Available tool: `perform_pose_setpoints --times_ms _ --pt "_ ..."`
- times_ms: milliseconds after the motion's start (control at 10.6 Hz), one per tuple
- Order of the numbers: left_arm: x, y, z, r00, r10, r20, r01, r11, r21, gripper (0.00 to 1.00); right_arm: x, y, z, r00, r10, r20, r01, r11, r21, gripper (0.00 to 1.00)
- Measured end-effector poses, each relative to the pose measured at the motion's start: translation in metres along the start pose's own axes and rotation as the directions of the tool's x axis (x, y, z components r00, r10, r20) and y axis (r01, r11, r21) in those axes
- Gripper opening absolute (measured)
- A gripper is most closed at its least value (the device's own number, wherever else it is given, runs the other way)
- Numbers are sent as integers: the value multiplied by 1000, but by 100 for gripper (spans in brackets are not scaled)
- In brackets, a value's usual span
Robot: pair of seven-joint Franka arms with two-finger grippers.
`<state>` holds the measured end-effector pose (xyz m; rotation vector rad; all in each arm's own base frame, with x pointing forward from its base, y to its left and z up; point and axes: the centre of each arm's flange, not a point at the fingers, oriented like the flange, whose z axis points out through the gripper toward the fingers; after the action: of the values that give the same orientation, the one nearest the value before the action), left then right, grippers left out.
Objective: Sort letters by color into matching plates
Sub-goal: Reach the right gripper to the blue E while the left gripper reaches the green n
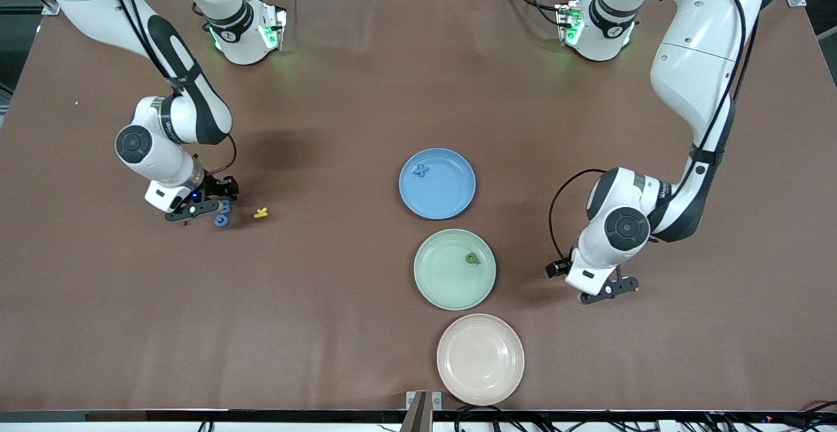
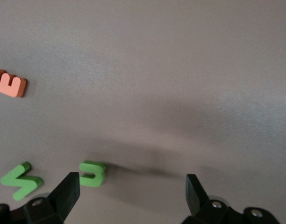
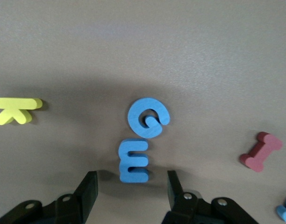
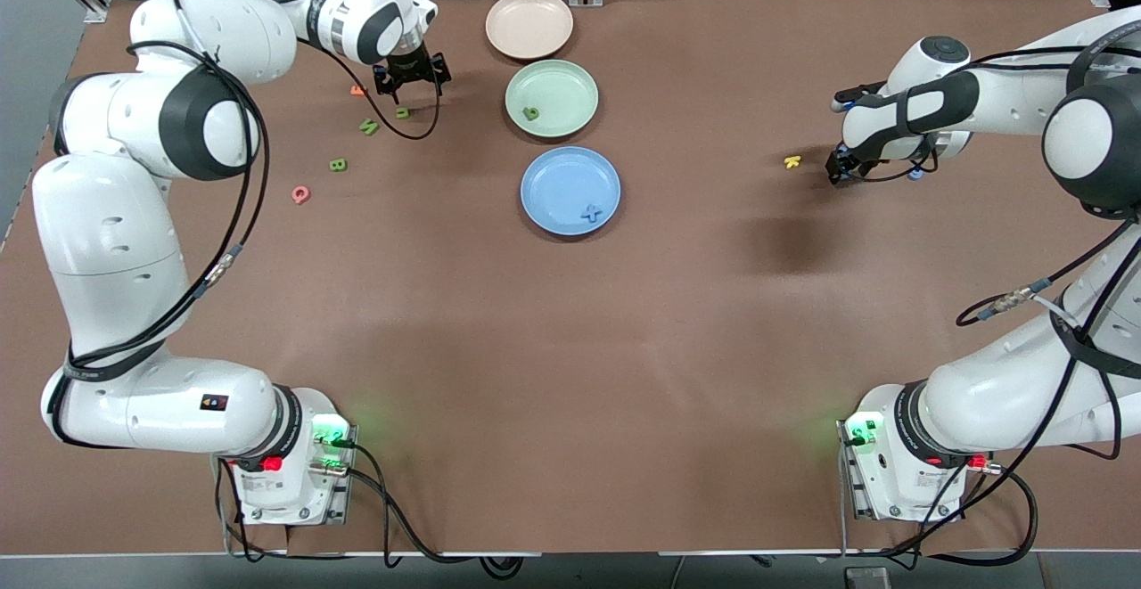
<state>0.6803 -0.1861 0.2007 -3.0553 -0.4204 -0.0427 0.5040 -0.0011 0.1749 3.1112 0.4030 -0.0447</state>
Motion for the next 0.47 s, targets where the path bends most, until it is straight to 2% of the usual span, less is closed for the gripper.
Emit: perform_pose_setpoints --times_ms 283,377,471 --pt "7 -18 12 998 60 19 -60 998 7 100 1 -4 4 1000 5 3 -5 1000 6 63" --pt "7 -22 17 997 74 27 -74 997 9 100 1 -3 4 1000 8 1 -8 1000 6 56" --pt "6 -24 21 996 86 35 -86 996 11 100 1 -2 4 1000 10 0 -10 1000 6 54"
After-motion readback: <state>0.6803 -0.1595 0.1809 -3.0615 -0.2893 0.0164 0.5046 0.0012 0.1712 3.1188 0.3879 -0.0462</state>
